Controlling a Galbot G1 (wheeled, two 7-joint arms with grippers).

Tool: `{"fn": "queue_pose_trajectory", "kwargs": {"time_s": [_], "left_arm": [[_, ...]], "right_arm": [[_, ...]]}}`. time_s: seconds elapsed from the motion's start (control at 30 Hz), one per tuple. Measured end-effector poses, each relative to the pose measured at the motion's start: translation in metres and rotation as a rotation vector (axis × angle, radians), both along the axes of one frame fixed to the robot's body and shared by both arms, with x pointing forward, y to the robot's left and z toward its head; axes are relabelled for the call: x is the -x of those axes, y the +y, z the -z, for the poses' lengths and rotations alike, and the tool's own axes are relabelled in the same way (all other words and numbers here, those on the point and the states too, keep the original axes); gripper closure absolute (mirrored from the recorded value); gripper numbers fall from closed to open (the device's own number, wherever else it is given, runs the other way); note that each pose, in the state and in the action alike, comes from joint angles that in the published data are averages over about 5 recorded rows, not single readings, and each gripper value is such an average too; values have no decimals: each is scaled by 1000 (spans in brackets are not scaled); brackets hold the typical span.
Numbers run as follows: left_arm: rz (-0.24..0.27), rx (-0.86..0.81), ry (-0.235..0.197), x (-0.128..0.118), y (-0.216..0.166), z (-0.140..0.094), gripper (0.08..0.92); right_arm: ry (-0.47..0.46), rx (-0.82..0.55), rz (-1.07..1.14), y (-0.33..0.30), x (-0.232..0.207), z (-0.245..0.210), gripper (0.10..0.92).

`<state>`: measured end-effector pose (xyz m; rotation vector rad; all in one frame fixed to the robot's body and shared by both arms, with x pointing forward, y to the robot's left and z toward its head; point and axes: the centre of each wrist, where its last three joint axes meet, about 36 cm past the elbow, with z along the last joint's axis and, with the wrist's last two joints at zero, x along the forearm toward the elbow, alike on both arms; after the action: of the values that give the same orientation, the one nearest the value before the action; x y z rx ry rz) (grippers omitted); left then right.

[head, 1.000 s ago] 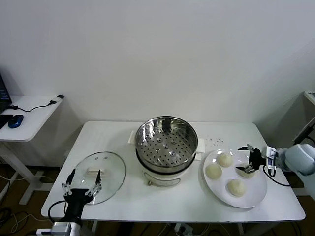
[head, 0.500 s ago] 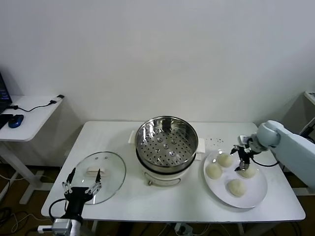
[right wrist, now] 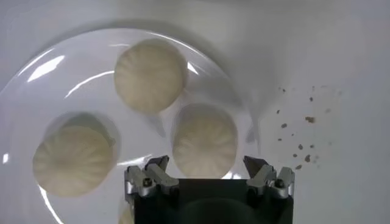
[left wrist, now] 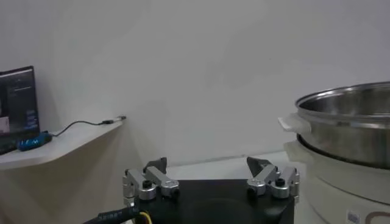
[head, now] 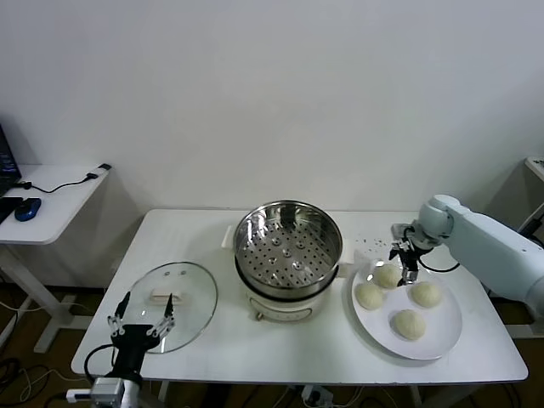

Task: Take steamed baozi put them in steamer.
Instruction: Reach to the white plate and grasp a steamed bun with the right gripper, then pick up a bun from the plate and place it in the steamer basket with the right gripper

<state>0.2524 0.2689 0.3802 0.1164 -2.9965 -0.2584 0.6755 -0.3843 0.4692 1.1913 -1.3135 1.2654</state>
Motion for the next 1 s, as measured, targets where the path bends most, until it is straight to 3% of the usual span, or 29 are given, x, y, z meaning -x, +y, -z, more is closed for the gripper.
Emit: {"fn": "queue_pose_trajectory", "kwargs": {"time_s": [0.4,0.83,1.0], "left_arm": [[0,1,5,0,0,2,177],[-1,-1,11,0,1,5,177],[0,-2,11,0,2,5,177]], "right_arm": [[16,23,-15,11,-5,14,209],[21,32,-21,15,-8,18,373],[16,20,-27,12,-9,13,393]]}}
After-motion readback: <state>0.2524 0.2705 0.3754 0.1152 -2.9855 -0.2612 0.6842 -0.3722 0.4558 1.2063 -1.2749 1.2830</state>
